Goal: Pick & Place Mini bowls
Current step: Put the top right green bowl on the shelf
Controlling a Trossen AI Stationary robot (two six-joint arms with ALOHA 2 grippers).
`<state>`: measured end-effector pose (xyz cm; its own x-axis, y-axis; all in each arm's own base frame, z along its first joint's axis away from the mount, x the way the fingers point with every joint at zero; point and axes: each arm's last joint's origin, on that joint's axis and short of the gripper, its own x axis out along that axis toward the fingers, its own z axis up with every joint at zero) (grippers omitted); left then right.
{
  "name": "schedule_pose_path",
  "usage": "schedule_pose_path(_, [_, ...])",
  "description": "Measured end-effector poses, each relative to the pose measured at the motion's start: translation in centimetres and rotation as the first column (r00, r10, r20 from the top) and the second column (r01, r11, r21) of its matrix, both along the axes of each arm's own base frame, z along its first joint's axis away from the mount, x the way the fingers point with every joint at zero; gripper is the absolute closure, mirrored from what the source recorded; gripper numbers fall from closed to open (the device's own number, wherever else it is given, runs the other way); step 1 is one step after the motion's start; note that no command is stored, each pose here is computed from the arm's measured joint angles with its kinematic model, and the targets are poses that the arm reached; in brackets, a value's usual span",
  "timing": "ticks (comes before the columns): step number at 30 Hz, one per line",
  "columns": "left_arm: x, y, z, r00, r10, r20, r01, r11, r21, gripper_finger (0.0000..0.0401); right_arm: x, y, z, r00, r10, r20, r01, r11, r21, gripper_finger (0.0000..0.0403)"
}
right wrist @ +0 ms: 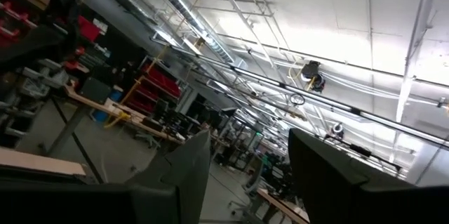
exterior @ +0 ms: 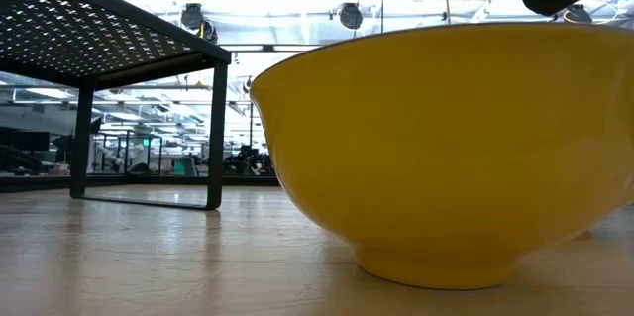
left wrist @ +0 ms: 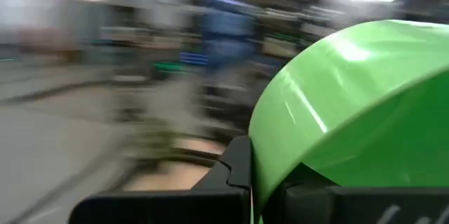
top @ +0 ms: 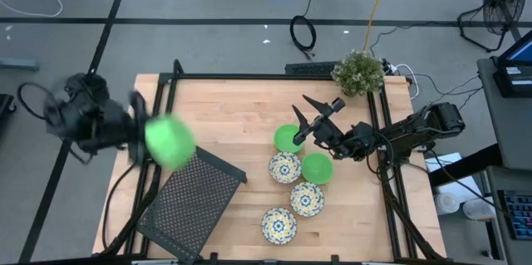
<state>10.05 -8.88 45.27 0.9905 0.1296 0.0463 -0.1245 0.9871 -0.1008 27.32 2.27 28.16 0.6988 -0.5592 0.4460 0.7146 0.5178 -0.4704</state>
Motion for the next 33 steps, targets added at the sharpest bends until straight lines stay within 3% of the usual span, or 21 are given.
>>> schedule_pose_path(4, [1.6, -1.8, -2.0, 0.954, -0.268, -0.138, 0.274, 0.961, 0.031, 0.0399, 0.1, 0.1, 0.0, 0.999, 0.047, 0.022, -0.048, 0.999, 0.002, 0.022])
schedule_pose_path(7, [3.0, -2.2, -2.8, 0.892, -0.379, -0.246, 0.356, 0.925, -0.134, 0.0399, 0.1, 0.1, 0.0, 0.998, 0.055, 0.028, -0.055, 0.998, 0.008, 0.022])
schedule_pose_path(9, [3.7, -1.5, -2.8, 0.876, -0.346, -0.336, 0.249, 0.921, -0.298, 0.0399, 0.1, 0.1, 0.0, 0.998, 0.054, 0.029, -0.055, 0.998, 0.008, 0.022])
schedule_pose_path(11, [4.1, -0.6, -3.2, 0.83, -0.285, -0.48, 0.057, 0.899, -0.435, 0.0399, 0.1, 0.1, 0.0, 0.998, 0.055, 0.029, -0.055, 0.998, 0.009, 0.022])
schedule_pose_path(14, [4.6, 0.2, -3.7, 0.697, -0.235, -0.678, -0.252, 0.805, -0.537, 0.0399, 0.1, 0.1, 0.0, 0.998, 0.054, 0.03, -0.055, 0.998, 0.011, 0.022])
schedule_pose_path(18, [5.7, -0.4, -5.2, 0.471, -0.259, -0.843, -0.533, 0.678, -0.506, 0.0399, 0.1, 0.1, -0.1, 0.999, 0.05, 0.017, -0.05, 0.999, 0.014, 0.022])
schedule_pose_path(22, [7.4, -2.4, -7.5, 0.22, -0.332, -0.917, -0.682, 0.62, -0.388, 0.0399, 0.1, 0.0, -0.2, 1.0, 0.028, 0.005, -0.028, 0.999, 0.028, 0.022])
schedule_pose_path(24, [8.2, -3.7, -8.6, 0.119, -0.351, -0.929, -0.735, 0.597, -0.32, 0.0399, 0.1, 0.0, -0.2, 1.0, 0.009, -0.002, -0.009, 0.999, 0.04, 0.022])
schedule_pose_path(30, [9.7, -8.4, -11.8, -0.083, -0.403, -0.912, -0.767, 0.61, -0.2, 0.0399, 0.1, 0.0, -0.3, 1.0, 0.006, -0.006, -0.006, 0.999, 0.042, 0.022])
schedule_pose_path(33, [9.9, -11.1, -12.8, -0.079, -0.455, -0.887, -0.754, 0.609, -0.245, 0.0399, 0.2, 0.0, -0.3, 1.0, 0.006, -0.006, -0.006, 0.999, 0.042, 0.022])
